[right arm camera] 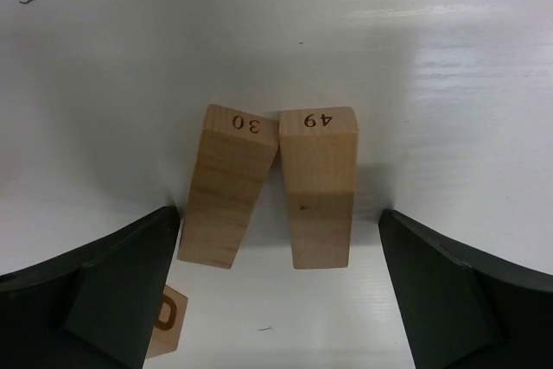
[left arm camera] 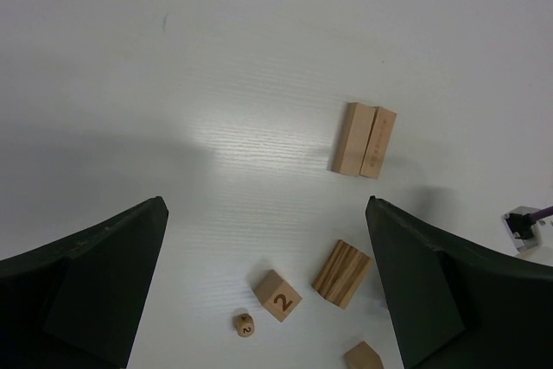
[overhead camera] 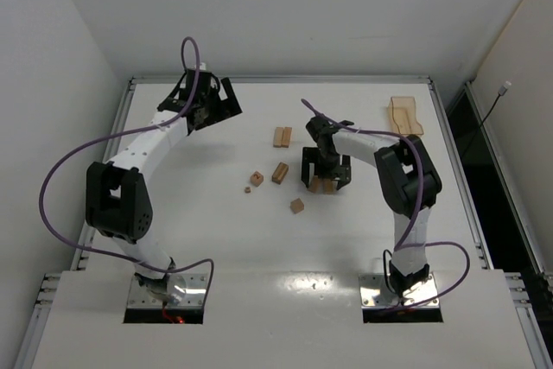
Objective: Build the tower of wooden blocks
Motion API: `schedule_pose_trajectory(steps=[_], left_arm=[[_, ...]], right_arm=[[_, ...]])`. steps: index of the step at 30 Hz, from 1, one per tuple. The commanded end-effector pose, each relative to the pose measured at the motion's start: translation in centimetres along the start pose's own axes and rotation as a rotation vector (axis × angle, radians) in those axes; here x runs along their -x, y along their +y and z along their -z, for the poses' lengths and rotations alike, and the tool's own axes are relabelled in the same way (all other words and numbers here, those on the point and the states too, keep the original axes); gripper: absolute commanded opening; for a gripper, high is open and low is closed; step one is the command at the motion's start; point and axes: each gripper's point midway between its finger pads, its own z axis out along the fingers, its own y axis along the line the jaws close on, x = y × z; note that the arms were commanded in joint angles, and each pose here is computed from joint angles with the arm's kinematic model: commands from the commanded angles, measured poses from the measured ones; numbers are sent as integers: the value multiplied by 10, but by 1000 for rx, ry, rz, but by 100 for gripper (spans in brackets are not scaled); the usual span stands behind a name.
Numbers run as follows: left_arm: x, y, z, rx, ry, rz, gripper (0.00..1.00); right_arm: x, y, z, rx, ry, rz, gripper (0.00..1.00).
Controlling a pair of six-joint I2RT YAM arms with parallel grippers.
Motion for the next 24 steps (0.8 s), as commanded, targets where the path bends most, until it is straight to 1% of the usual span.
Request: schedule_pose_trajectory(steps=[1,4,5,7,9,10,12,15,17,21,22,24], left_arm=[[16,-8,1,-32,-22,31,99],[17,-9,-1,-32,-22,31,99],[17,-9,-1,-32,-22,31,99],[17,-3,-5,-20,-17,36,99],[14,-2,-8,-15,-9,36,99],[14,-2,-8,-15,-9,36,99],[14,-3,-8,-23,-4,36,99],[10,-4,-11,-27,9,45,99],[10,-4,-11,-27,9,45,99],[8,-4,-12,-35,14,45,99],[8,-4,-12,-35,14,45,99],[8,-4,-12,-35,14,45,99]], right_arm=[[1,7,-1,51,12,-36,98],[2,6,-5,56,18,-45,88],[0,7,-8,59,31,-44,82],[0,7,-8,59,31,-44,73],[2,8,-8,64,22,-35,66],[2,8,-8,64,22,-35,64],[2,8,-8,64,22,-35,64],[3,8,-5,69,15,-36,74],[3,8,-5,69,14,-27,79],[16,10,-4,64,-23,-18,79],[15,9,-7,59,-15,-8,79],[19,9,-6,53,-29,-9,75]])
